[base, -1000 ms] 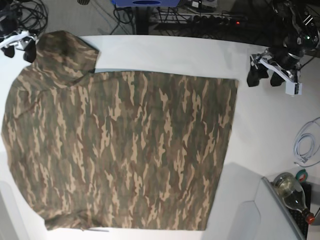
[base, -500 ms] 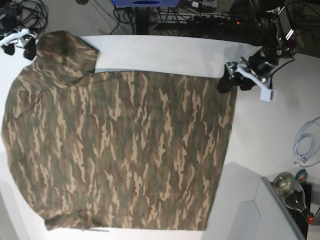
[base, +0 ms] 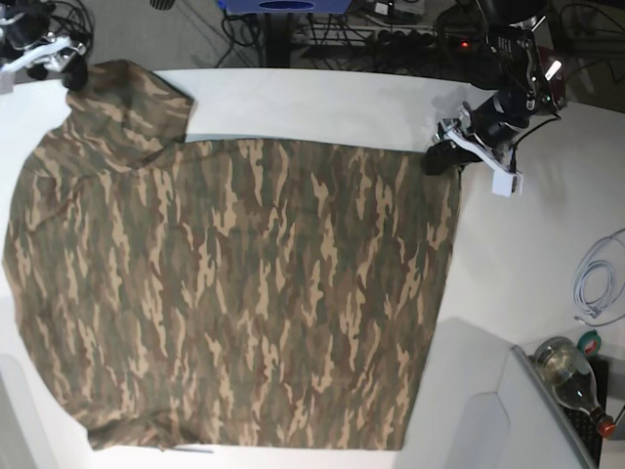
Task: Layout the t-shirt on the table in an organized manner, then fold the t-shirt properly
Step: 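Release the shirt and regrasp its edge with both grippers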
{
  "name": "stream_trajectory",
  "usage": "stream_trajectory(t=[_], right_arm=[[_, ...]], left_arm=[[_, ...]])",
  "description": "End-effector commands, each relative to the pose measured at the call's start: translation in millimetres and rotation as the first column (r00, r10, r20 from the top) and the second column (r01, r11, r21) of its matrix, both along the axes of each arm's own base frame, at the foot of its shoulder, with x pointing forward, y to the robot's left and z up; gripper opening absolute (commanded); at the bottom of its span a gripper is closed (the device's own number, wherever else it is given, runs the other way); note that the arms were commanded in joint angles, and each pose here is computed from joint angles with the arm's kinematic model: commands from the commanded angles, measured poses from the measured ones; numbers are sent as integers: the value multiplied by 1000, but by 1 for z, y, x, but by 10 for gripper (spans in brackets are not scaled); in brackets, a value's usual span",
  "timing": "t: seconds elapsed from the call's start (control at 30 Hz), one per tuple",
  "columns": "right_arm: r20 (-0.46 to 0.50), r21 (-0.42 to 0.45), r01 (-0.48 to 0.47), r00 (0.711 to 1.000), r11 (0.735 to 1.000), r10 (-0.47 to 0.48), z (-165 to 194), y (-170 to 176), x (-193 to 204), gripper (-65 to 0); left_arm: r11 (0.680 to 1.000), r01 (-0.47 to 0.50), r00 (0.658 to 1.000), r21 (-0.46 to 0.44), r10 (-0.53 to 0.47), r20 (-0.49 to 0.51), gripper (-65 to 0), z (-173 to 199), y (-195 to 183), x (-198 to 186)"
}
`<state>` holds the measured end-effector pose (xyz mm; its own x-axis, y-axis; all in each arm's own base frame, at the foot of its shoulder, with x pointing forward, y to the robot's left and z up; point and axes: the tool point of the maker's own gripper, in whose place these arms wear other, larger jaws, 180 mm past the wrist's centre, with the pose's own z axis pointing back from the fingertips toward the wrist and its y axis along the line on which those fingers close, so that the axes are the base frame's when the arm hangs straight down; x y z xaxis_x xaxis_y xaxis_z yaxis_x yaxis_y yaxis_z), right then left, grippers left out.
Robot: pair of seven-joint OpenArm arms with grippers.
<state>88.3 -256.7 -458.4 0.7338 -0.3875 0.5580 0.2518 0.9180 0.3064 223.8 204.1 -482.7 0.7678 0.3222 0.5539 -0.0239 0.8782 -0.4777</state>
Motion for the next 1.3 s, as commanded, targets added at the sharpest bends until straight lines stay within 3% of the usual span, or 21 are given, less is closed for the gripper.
stream_trajectory(t=[0.0,0.1,0.13,0.3,0.47,0.67,0.83,1.03,1.2,1.27], right_arm=[[30,1,-9,999,1000,9,6,1,4,-165],[42,12,-25,999,1000,24,5,8,11,-167],[46,12,-25,999,1000,25,6,8,14,-167],[50,16,-24,999,1000,23,5,8,17,-167],[50,14,-22,999,1000,21,5,7,17,-168],[48,-33,8,999,999,-7,11,-17,13,-164],[54,-26,3,999,1000,-2,11,-14,16,-165],[43,17,-69,997,997,69,4,13,21,-168],[8,59,-53,999,997,53,-12,19,13,-171],[8,63,-48,999,997,47,-13,18,14,-200]], left_arm=[[1000,4,1000,9,-4,11,-530,4,4,3],[1000,8,1000,12,-9,13,-642,5,4,3],[1000,9,1000,14,-10,12,-650,5,4,2],[1000,10,1000,17,-11,9,-650,5,5,1],[995,54,998,82,-51,-38,-650,-5,6,-5],[993,63,997,98,-59,-48,-650,-6,8,-6],[993,64,997,98,-60,-48,-650,-6,7,-6],[993,65,997,103,-62,-40,-650,-4,8,-4],[989,69,998,131,-68,-8,-650,7,12,1],[989,68,998,135,-67,-8,-650,8,13,1]])
